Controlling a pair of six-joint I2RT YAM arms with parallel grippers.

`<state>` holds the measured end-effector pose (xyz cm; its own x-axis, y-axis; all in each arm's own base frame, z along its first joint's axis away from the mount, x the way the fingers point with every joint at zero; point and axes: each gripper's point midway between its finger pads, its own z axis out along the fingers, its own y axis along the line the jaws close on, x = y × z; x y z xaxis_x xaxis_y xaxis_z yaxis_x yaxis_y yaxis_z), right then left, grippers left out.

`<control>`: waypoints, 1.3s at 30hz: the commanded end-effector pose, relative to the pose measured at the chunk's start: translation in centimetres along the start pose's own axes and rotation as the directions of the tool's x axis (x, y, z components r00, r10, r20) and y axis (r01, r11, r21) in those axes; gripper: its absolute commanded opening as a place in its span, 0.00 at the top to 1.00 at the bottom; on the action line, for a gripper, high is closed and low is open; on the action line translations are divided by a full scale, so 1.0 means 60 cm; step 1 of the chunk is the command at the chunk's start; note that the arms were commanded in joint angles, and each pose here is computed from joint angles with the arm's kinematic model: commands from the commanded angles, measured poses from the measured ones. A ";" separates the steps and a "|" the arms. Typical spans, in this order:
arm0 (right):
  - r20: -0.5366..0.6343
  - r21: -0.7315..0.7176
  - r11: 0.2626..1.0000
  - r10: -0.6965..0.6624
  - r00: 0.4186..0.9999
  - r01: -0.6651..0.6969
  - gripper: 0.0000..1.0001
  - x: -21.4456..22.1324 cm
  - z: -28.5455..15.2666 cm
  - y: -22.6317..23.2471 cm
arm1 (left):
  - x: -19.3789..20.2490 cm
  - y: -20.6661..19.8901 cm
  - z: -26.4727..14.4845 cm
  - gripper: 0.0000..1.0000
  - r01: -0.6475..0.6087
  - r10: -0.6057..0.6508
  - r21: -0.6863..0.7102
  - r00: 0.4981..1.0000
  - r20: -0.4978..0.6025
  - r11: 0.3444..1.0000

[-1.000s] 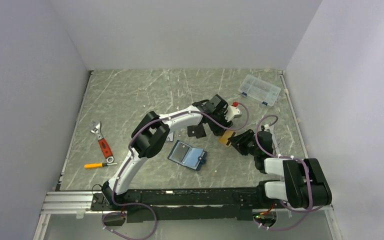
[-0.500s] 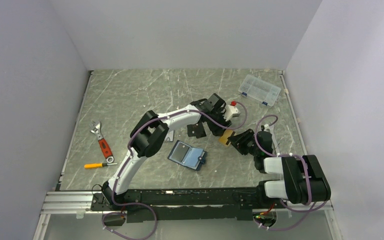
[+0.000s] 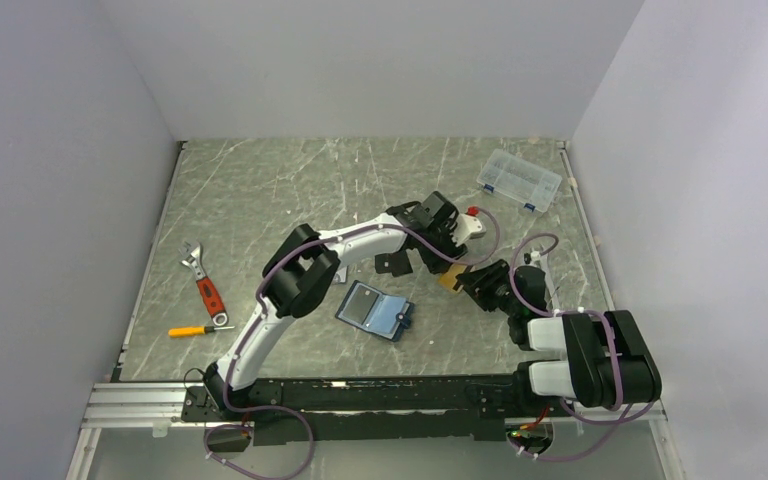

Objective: Put the credit cards into the card holder
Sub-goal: Pick up the credit card from the center of the board.

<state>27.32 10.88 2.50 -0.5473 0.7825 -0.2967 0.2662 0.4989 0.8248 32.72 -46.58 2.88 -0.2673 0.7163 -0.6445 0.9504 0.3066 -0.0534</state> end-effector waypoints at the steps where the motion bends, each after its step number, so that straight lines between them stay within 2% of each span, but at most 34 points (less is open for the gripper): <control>1: -0.020 0.101 0.994 0.034 0.999 -0.032 0.55 0.025 -0.008 -0.053 | 0.040 -0.025 0.030 0.47 -0.062 0.061 -0.012 0.994 -0.094 0.998; 13: -0.002 0.030 0.998 0.058 0.998 -0.058 0.56 0.025 -0.013 -0.037 | 0.042 -0.060 0.030 0.48 -0.090 0.094 0.039 0.990 -0.102 0.995; 23: 0.037 0.042 0.998 0.046 0.998 -0.048 0.59 0.015 -0.029 -0.031 | 0.034 -0.091 0.022 0.47 -0.065 0.077 0.133 0.993 -0.087 0.989; 29: 0.067 0.102 0.994 0.030 0.997 -0.037 0.67 0.011 -0.043 -0.047 | 0.035 -0.094 0.022 0.47 -0.065 0.080 0.153 0.992 -0.093 0.986; 37: 0.068 0.111 0.993 0.027 0.997 -0.034 1.00 0.014 -0.047 -0.047 | 0.037 -0.069 0.013 0.47 -0.033 0.046 0.134 0.994 -0.094 0.990; 39: 0.073 0.109 0.994 0.019 0.997 -0.027 1.00 0.010 -0.048 -0.042 | 0.036 -0.063 0.010 0.47 -0.027 0.040 0.129 0.995 -0.094 0.991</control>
<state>24.64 9.52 2.59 -0.4814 0.8221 -0.3038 0.3270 0.4901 0.8080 29.29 -48.12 3.01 -0.1987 0.7449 -0.6369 0.9778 0.1943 -0.0779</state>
